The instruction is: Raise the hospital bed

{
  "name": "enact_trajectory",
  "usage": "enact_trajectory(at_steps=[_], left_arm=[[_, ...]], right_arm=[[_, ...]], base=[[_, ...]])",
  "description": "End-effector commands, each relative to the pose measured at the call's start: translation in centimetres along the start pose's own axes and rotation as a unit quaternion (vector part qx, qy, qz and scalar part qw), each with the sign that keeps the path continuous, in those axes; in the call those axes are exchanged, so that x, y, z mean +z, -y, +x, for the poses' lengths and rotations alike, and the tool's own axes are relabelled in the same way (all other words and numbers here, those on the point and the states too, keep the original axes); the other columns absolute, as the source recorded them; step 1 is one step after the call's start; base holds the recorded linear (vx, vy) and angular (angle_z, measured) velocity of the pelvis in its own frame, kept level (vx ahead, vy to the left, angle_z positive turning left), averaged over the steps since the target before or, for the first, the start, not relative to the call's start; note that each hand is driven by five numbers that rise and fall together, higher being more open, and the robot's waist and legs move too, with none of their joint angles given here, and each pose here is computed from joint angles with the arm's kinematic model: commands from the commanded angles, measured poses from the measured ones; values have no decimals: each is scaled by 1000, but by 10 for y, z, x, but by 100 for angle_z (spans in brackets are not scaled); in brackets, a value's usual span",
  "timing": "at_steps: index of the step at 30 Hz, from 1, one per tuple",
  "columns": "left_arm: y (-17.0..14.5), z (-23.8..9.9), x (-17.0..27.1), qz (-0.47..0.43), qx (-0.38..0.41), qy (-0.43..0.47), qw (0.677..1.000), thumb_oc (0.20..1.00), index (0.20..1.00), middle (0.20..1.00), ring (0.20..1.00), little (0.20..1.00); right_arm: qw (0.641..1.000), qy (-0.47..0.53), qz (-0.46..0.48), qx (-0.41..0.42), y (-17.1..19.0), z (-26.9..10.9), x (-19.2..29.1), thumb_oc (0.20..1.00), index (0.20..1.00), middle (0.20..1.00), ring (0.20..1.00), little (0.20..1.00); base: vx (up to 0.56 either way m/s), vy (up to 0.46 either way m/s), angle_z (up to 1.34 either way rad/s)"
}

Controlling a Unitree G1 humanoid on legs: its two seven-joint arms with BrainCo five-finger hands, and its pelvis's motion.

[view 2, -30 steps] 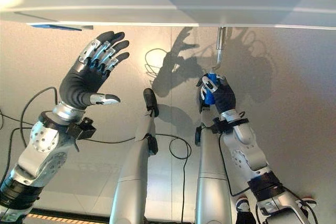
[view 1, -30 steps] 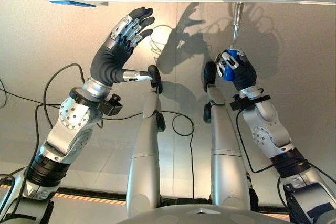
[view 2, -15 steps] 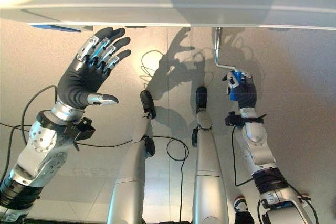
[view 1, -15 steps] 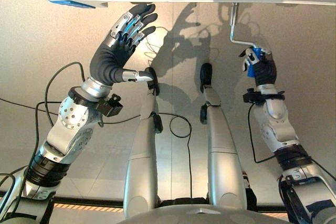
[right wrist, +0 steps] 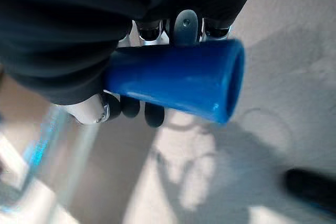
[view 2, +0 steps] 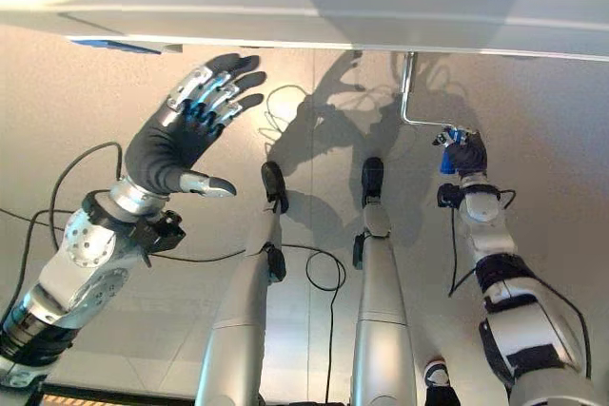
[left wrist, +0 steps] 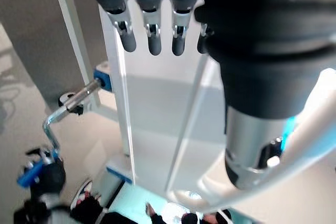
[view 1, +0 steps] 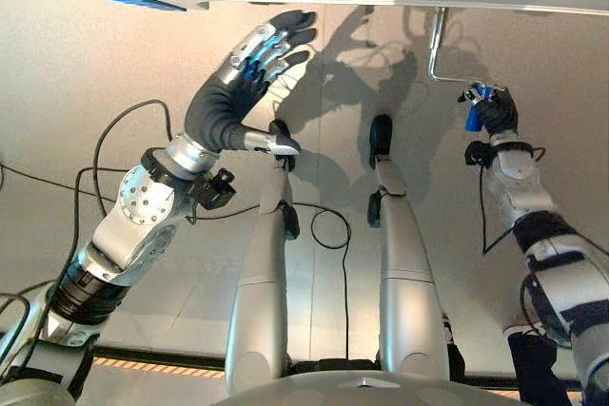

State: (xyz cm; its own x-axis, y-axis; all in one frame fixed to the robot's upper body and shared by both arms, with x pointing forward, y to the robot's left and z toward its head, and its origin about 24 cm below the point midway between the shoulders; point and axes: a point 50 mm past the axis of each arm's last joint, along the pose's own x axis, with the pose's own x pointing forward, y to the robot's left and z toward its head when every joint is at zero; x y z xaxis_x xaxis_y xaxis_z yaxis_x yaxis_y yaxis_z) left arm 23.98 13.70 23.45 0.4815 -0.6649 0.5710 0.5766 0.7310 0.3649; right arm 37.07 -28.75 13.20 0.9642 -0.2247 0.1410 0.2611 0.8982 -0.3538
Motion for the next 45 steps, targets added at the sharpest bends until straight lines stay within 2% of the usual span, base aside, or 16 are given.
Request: enact_trajectory(at_steps=[1,2,3,10,12,13,14,16,17,18,23,30,36,40,42,45], left_arm=[[14,7,17,-15,-30,66,997,1000,1000,1000,1000,1000],[15,8,16,-17,-35,65,997,1000,1000,1000,1000,1000],[16,11,14,-18,-45,62,997,1000,1000,1000,1000,1000],[19,19,11,-27,-40,71,996,1000,1000,1000,1000,1000],[18,22,11,-31,-27,80,996,1000,1000,1000,1000,1000],[18,22,11,-31,-27,80,996,1000,1000,1000,1000,1000],[17,23,9,-36,-16,82,996,1000,1000,1000,1000,1000],[18,25,9,-42,-5,85,995,1000,1000,1000,1000,1000],[18,25,9,-42,-5,85,995,1000,1000,1000,1000,1000],[17,25,9,-46,7,89,995,1000,1000,1000,1000,1000],[15,23,8,-62,42,95,993,1000,1000,1000,1000,1000],[16,23,7,-70,59,101,991,1000,1000,1000,1000,1000],[17,27,10,-83,67,116,987,1000,1000,1000,1000,1000],[18,28,11,-87,71,122,986,1000,1000,1000,1000,1000],[17,26,12,-82,76,125,986,1000,1000,1000,1000,1000],[17,26,11,-81,78,124,986,1000,1000,1000,1000,1000]], right_arm=[[984,-115,-65,-118,87,-11,-25,200,200,200,200,200],[981,-136,-86,-107,86,-11,-29,200,200,200,200,200],[971,-165,-156,-70,79,-9,-32,200,200,200,200,200],[949,-182,-254,37,27,1,-32,200,200,200,200,200],[943,-162,-272,102,-19,4,-27,200,200,200,200,200],[943,-161,-272,103,-19,4,-27,200,200,200,200,200],[932,-143,-297,153,-52,3,-25,200,200,200,200,200],[937,-134,-274,170,-76,0,-22,200,200,200,200,200],[937,-134,-274,170,-76,0,-22,200,200,200,200,200],[928,-122,-281,212,-105,-7,-21,200,200,200,200,200],[908,-69,-298,288,-167,-24,-6,200,200,200,200,200],[899,-32,-299,317,-199,-34,8,200,200,200,200,200],[867,3,-357,349,-224,-45,17,200,200,200,200,200],[861,25,-358,360,-234,-49,25,200,200,200,200,200],[848,78,-352,388,-254,-59,45,200,200,200,200,200],[846,88,-348,393,-257,-61,48,200,200,200,200,200]], base=[[0,0,0],[0,0,0],[0,0,0],[0,3,0],[0,0,0],[12,37,3],[0,0,0],[1,31,-2],[-1,33,-4],[1,32,-3],[2,27,-2],[0,29,-2],[-1,13,0],[0,8,0],[4,16,0],[0,0,0]])
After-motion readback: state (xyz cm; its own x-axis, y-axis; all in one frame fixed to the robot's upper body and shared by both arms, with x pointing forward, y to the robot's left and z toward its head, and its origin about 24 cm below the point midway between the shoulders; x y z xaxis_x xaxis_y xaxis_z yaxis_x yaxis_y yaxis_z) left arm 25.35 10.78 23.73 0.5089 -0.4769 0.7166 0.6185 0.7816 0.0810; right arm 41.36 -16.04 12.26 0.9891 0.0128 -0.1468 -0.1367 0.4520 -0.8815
